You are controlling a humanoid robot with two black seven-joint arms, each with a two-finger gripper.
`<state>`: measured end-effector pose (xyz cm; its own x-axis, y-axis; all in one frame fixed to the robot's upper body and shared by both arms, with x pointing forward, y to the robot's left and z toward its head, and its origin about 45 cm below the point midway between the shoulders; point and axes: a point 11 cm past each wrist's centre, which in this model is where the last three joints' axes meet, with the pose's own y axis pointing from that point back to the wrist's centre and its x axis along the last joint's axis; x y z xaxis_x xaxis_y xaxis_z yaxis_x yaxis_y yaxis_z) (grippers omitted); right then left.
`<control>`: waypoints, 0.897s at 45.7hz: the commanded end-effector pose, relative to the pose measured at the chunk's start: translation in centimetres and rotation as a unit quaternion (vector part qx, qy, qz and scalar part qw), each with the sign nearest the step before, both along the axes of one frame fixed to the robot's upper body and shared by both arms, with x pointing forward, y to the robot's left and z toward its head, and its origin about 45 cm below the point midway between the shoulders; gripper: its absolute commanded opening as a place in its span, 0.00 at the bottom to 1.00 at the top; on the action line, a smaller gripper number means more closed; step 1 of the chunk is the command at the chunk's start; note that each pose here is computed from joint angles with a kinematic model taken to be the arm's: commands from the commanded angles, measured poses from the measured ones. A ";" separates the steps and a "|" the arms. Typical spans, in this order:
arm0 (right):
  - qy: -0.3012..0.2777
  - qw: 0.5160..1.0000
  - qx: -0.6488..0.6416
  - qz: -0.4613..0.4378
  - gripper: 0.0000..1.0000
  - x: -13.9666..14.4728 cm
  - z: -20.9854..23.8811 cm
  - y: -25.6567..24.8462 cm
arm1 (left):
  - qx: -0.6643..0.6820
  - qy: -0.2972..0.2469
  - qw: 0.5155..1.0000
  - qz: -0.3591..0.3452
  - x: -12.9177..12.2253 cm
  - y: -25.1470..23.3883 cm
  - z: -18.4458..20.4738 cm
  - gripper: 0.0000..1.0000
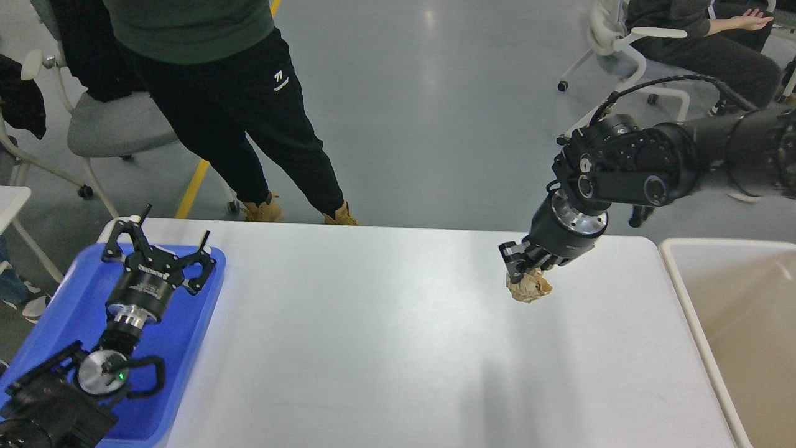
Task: Tidy desktop
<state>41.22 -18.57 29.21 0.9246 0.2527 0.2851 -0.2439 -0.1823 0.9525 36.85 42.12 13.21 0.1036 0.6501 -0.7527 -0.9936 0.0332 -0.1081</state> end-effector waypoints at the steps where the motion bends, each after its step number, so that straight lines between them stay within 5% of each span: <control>1: -0.030 1.000 0.005 -0.002 0.00 -0.7 8.2 -0.9 | 0.000 0.001 1.000 0.000 0.0 0.0 0.0 0.99; 20: -0.087 0.996 0.011 0.007 0.00 -2.1 18.4 -0.4 | 0.000 -0.001 1.000 0.000 0.0 0.0 0.0 0.99; 34: -0.086 0.996 -0.007 0.004 0.00 -1.7 17.8 -1.3 | 0.000 0.001 1.000 0.000 0.0 0.0 0.0 0.99; 41: -0.090 0.994 -0.002 -0.065 0.00 0.8 16.1 -6.9 | 0.000 -0.001 1.000 0.000 0.0 0.0 0.0 0.99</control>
<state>39.92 -20.44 46.34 0.8689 0.2430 0.4312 -0.3981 -0.1746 0.9006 36.83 42.14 13.20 0.1032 0.6502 -0.7528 -0.9936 0.0327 -0.1080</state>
